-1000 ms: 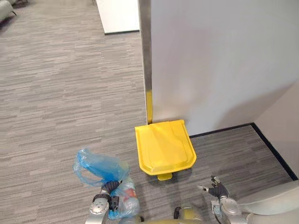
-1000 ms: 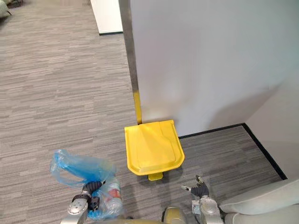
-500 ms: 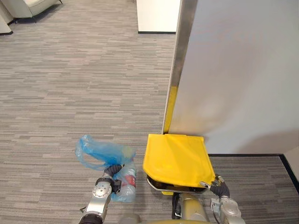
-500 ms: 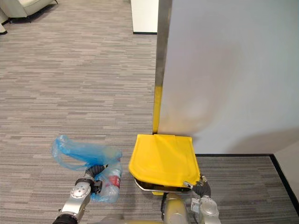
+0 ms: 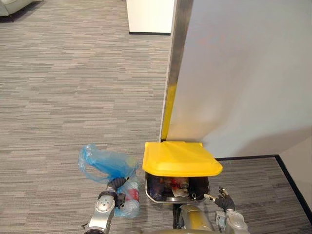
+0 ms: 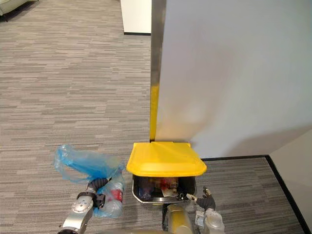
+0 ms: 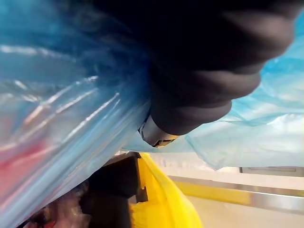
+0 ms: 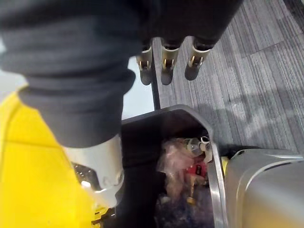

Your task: Gather rubbish on tea table into small bin, then transfer packed bag to large trash can.

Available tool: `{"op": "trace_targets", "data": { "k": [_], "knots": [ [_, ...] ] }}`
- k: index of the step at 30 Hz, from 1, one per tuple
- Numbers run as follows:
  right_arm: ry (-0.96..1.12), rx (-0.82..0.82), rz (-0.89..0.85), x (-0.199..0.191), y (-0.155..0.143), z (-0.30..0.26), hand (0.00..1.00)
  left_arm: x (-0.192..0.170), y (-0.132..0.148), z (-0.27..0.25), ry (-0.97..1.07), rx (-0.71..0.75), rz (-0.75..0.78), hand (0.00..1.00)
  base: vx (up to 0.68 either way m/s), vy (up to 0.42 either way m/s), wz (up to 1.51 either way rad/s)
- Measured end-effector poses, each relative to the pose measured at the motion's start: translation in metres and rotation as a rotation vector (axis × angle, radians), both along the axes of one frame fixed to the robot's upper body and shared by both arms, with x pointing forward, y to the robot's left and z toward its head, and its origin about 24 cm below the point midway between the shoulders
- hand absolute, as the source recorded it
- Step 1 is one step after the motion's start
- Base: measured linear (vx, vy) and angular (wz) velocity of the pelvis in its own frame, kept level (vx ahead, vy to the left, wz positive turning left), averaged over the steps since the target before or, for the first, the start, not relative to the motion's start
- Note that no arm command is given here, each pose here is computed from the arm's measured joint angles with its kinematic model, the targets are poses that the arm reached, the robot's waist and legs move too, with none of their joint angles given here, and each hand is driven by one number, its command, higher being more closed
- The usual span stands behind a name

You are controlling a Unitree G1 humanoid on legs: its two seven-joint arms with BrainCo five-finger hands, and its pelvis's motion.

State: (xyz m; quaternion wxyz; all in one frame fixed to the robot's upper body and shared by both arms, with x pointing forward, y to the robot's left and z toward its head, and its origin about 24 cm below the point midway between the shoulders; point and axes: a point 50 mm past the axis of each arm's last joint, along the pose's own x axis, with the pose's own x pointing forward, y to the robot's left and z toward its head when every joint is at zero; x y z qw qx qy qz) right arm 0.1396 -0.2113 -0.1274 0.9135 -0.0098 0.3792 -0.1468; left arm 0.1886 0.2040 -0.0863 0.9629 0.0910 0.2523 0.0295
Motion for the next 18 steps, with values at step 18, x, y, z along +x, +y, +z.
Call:
{"op": "trace_targets", "data": {
  "k": [18],
  "knots": [
    [-0.181,0.070,0.280,0.070,0.056,0.030,0.00,0.001,-0.020,0.001,-0.020,-0.056,-0.016,1.00,-0.04,-0.045,0.15]
  ]
}}
